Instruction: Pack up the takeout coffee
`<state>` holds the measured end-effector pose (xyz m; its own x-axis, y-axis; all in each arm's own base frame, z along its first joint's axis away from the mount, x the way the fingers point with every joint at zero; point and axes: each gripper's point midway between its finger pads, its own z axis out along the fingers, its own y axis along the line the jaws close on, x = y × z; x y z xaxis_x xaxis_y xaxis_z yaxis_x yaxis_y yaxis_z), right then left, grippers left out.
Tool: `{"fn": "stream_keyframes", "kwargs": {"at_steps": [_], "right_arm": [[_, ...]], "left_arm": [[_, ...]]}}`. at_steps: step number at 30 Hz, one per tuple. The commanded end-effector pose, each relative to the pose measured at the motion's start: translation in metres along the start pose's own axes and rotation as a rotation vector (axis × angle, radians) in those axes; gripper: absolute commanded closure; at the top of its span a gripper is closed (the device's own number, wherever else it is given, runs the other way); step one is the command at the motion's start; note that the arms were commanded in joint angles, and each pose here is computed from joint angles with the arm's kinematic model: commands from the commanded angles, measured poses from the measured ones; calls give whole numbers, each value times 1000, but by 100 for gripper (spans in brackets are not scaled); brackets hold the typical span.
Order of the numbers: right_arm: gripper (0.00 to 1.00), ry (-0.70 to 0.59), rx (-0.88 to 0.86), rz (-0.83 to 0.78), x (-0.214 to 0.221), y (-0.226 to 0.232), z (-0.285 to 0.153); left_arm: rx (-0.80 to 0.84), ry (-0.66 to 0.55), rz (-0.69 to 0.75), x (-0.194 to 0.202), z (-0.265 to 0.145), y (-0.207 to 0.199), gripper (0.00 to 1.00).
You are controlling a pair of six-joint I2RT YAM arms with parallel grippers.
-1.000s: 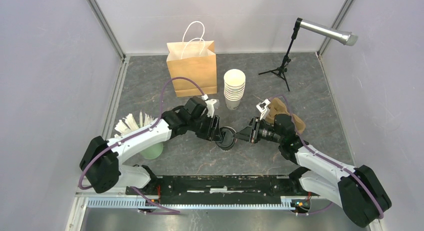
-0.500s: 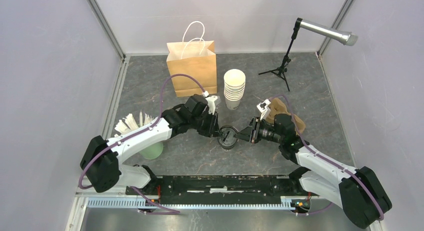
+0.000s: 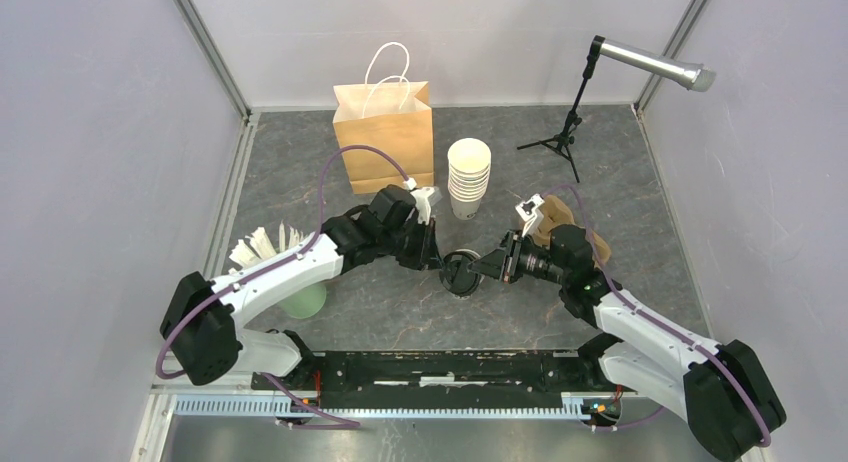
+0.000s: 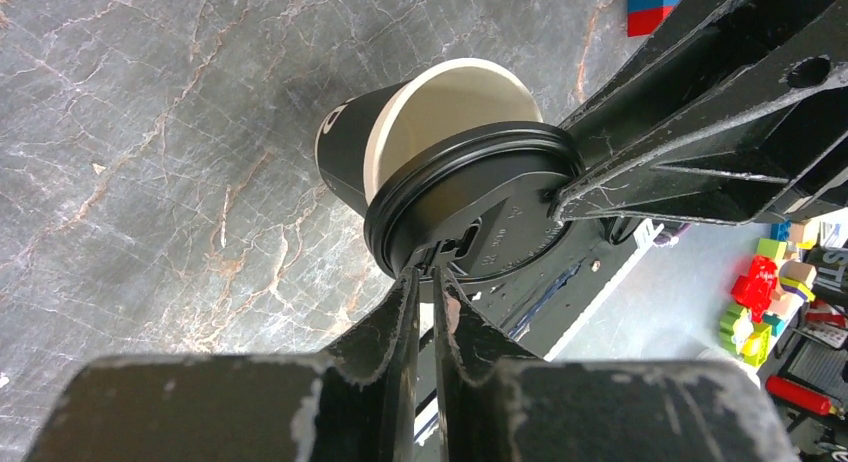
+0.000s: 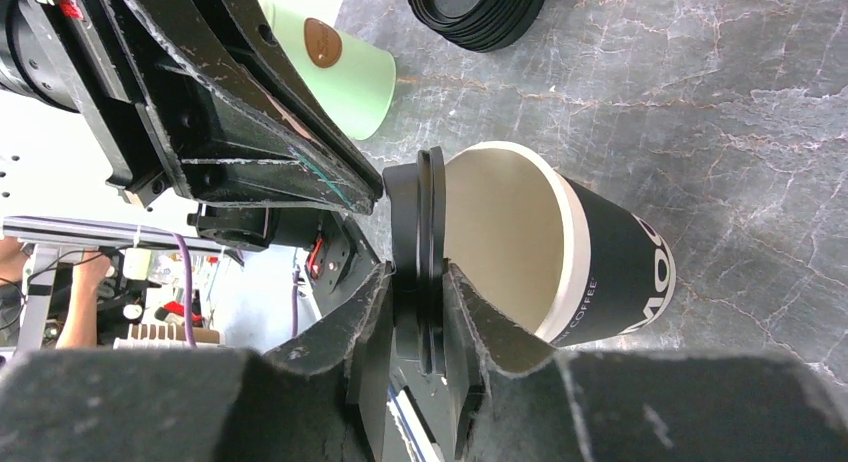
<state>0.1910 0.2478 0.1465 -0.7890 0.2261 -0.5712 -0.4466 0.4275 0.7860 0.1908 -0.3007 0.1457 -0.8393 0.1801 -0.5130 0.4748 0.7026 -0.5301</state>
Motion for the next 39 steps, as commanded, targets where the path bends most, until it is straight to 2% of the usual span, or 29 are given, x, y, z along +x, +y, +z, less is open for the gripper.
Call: {"fn": "stream_keyframes", "kwargs": {"at_steps": [1, 3, 8, 16, 29, 39], "right_arm": [[73, -53, -52, -43, -21, 19, 1], [75, -59, -82, -29, -22, 25, 1], [80, -65, -127, -23, -28, 39, 0], [80, -69, -224, 6, -37, 63, -4], [79, -96, -238, 41, -59, 57, -15], [78, -112, -228, 111, -64, 40, -22]], "left_arm": [[45, -73, -15, -22, -13, -21, 84], [28, -82, -17, -24, -17, -19, 83], [-12, -132, -15, -31, -33, -17, 71], [-20, -189, 3, -40, -48, -19, 57], [24, -158, 23, -37, -34, -23, 48], [52, -121, 22, -38, -18, -27, 47]]}}
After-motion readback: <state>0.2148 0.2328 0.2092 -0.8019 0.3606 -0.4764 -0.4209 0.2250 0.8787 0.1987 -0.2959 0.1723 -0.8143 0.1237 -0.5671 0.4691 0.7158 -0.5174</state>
